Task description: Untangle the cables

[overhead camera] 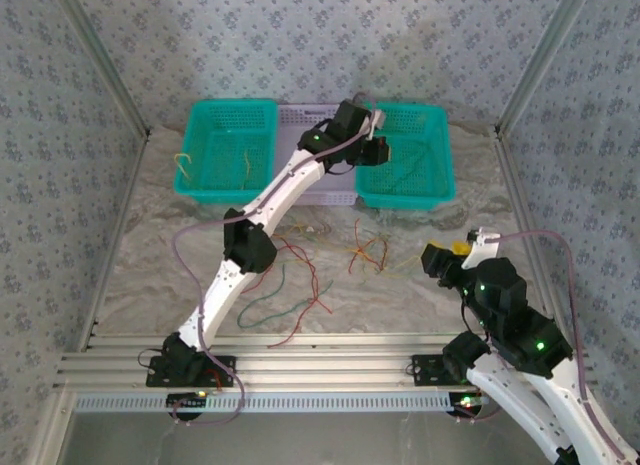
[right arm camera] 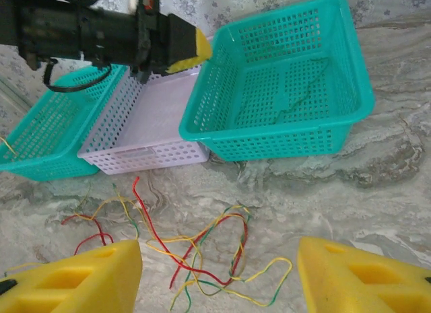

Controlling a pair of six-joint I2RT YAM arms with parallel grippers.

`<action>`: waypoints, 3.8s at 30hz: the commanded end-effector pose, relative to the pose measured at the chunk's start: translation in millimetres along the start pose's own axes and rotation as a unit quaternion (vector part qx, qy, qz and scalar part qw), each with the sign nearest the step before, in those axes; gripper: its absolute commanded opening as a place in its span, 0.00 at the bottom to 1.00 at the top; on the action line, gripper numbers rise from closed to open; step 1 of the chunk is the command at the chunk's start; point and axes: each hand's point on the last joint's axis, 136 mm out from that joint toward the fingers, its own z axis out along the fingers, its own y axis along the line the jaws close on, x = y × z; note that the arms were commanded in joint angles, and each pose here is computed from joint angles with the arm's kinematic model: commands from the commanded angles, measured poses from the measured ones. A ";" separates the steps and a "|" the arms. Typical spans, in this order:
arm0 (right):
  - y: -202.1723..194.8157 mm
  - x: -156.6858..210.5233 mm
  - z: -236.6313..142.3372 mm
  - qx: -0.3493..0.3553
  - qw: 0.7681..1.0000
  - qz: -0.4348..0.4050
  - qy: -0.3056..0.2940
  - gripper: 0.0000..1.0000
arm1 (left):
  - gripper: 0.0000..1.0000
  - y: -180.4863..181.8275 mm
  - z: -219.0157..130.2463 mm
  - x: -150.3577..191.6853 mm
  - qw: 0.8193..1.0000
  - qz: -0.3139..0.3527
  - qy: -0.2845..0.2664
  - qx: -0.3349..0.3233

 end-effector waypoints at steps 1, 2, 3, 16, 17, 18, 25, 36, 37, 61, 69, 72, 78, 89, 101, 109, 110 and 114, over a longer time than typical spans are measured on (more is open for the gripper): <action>-3.1 -5.0 -6.3 0.007 1.000 -0.005 -0.006 0.64 | 0.14 -11.2 7.3 -2.6 1.000 -0.006 -0.009 0.029; -2.4 -5.0 -5.6 0.005 1.000 -0.004 -0.007 0.64 | 0.19 -9.5 10.9 0.8 1.000 -0.008 -0.004 0.028; -1.6 -4.9 -4.8 0.003 1.000 -0.003 -0.007 0.64 | 0.25 -8.8 13.3 2.8 1.000 -0.010 -0.002 0.028; 16.1 12.2 16.2 -0.029 0.999 0.010 0.035 0.66 | 1.00 -68.9 -71.2 -43.4 0.995 0.051 -0.064 0.057; 21.0 18.3 22.1 -0.037 0.998 0.009 0.052 0.66 | 1.00 -72.9 -88.2 -47.9 0.995 0.061 -0.070 0.048; 26.1 27.8 28.4 -0.046 0.996 0.007 0.077 0.66 | 1.00 -77.0 -106.0 -51.1 0.994 0.072 -0.075 0.039; 85.9 82.0 73.5 -0.146 0.970 0.028 0.190 0.66 | 1.00 -57.9 -191.2 -37.2 0.991 0.096 -0.053 -0.076; 168.9 172.4 118.5 -0.173 0.932 -0.103 0.302 0.68 | 1.00 6.9 -283.3 11.2 0.984 0.026 -0.110 -0.136; 172.3 178.7 121.9 -0.170 0.929 -0.113 0.307 0.68 | 1.00 12.2 -287.6 18.1 0.984 0.023 -0.107 -0.143; 161.2 255.1 177.1 -0.026 0.886 -0.229 0.403 0.47 | 1.00 92.0 -369.3 137.6 0.962 -0.041 -0.123 -0.240; 154.2 257.6 181.7 -0.015 0.885 -0.215 0.412 0.29 | 1.00 92.6 -366.4 136.1 0.963 -0.041 -0.124 -0.237; 150.1 251.1 185.1 -0.009 0.891 -0.203 0.406 0.22 | 1.00 93.9 -364.0 136.3 0.963 -0.042 -0.124 -0.236; 142.6 216.0 196.0 0.000 0.915 -0.169 0.367 0.00 | 1.00 94.6 -359.7 135.1 0.964 -0.044 -0.123 -0.232; 136.5 106.1 204.3 -0.024 0.961 -0.108 0.253 0.00 | 1.00 90.7 -333.3 136.7 0.974 -0.068 -0.115 -0.183; 158.8 32.2 181.2 -0.138 0.969 -0.108 0.173 0.00 | 1.00 76.6 -300.1 131.1 0.982 -0.112 -0.110 -0.102; 172.6 0.2 148.3 -0.208 0.965 -0.102 0.119 0.00 | 1.00 67.3 -283.1 131.3 0.986 -0.119 -0.094 -0.076; 174.7 -7.2 143.2 -0.216 0.965 -0.100 0.108 0.00 | 1.00 66.7 -281.4 132.3 0.986 -0.118 -0.091 -0.075; 182.6 -29.4 125.3 -0.245 0.962 -0.095 0.072 0.00 | 1.00 64.1 -274.8 138.9 0.988 -0.114 -0.078 -0.071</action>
